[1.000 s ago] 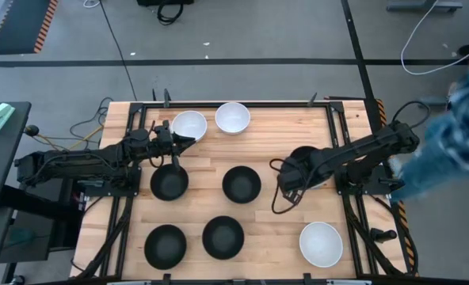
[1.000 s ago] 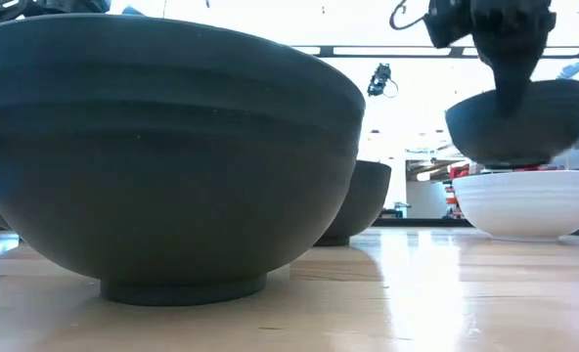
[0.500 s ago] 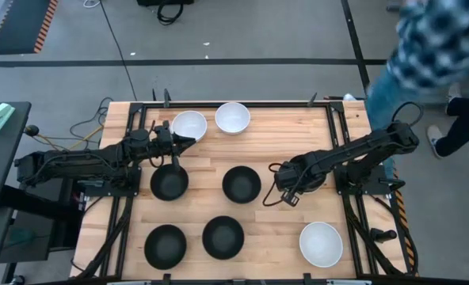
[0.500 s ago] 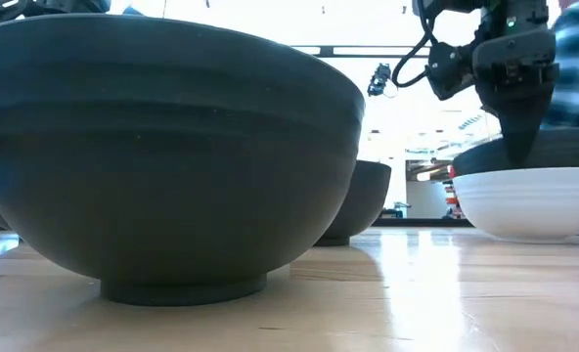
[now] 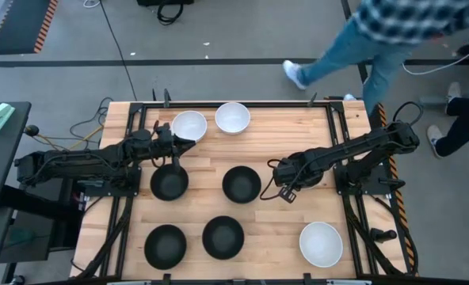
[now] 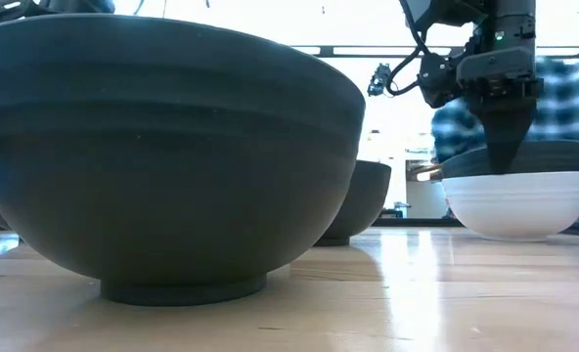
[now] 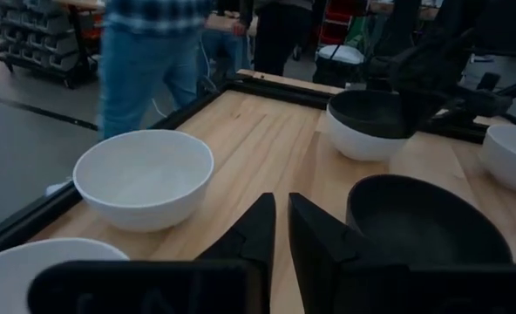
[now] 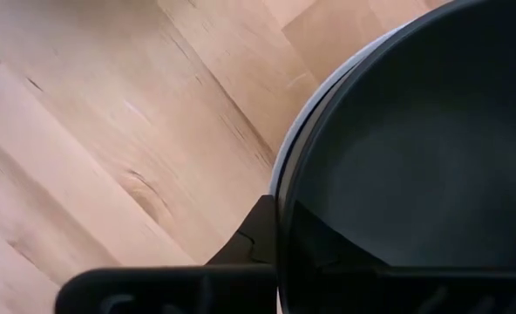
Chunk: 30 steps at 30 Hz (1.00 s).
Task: Nest bowls inside each other
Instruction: Stack the black bowl on top of the white bowl, then stack the white bowl on top of the black bowls
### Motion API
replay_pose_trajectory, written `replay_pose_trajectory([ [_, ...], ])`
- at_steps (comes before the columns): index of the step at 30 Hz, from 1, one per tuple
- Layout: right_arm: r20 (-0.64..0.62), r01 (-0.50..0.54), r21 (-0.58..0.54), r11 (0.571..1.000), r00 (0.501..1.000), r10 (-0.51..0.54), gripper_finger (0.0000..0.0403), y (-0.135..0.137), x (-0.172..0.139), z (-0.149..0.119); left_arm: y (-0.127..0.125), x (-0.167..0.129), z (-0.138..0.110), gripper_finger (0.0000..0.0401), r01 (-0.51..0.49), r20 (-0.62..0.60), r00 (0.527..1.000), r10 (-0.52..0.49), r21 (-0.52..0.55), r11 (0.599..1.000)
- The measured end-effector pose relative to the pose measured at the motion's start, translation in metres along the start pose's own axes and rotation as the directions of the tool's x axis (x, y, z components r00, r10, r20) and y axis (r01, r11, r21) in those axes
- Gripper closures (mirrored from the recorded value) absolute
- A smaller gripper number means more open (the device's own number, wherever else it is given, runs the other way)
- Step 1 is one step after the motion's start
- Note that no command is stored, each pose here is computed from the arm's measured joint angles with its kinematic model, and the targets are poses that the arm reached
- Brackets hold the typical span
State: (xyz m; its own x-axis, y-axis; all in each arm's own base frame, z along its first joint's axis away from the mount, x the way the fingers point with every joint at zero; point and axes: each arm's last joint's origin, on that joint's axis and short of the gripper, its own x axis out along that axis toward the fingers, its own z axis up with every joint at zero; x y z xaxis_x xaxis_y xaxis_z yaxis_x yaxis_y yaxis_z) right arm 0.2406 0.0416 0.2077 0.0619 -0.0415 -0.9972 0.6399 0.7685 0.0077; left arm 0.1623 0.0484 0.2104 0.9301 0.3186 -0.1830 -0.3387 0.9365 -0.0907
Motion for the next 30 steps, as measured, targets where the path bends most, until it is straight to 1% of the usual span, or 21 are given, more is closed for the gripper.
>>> replay_pose_trajectory([
  [7, 0.009, 0.012, 0.017, 1.0, 1.0, -0.013, 0.0335, -0.001, 0.002, 0.002, 0.0, 0.0, -0.001, 0.0362, -0.001, -0.007, 1.0, 0.001, 0.0, 1.0],
  [11, 0.009, 0.014, 0.031, 0.999, 1.0, -0.015, 0.0313, -0.004, 0.002, 0.004, 0.0, 0.0, -0.001, 0.0355, 0.0, -0.007, 1.0, 0.0, 0.0, 1.0],
  [22, 0.009, 0.019, 0.039, 0.999, 1.0, -0.019, 0.0291, -0.006, -0.001, 0.006, 0.0, 0.0, -0.003, 0.0356, -0.003, -0.028, 1.0, 0.003, 0.001, 1.0],
  [25, 0.019, 0.007, 0.04, 0.999, 1.0, -0.008, 0.0288, -0.006, -0.009, 0.006, 0.0, 0.0, -0.003, 0.0352, -0.003, -0.031, 1.0, 0.003, 0.0, 1.0],
  [30, 0.079, -0.063, 0.065, 0.996, 0.995, 0.058, 0.0286, -0.012, -0.031, 0.002, 0.001, 0.0, -0.004, 0.0349, -0.005, -0.04, 0.999, 0.005, -0.017, 1.0],
])
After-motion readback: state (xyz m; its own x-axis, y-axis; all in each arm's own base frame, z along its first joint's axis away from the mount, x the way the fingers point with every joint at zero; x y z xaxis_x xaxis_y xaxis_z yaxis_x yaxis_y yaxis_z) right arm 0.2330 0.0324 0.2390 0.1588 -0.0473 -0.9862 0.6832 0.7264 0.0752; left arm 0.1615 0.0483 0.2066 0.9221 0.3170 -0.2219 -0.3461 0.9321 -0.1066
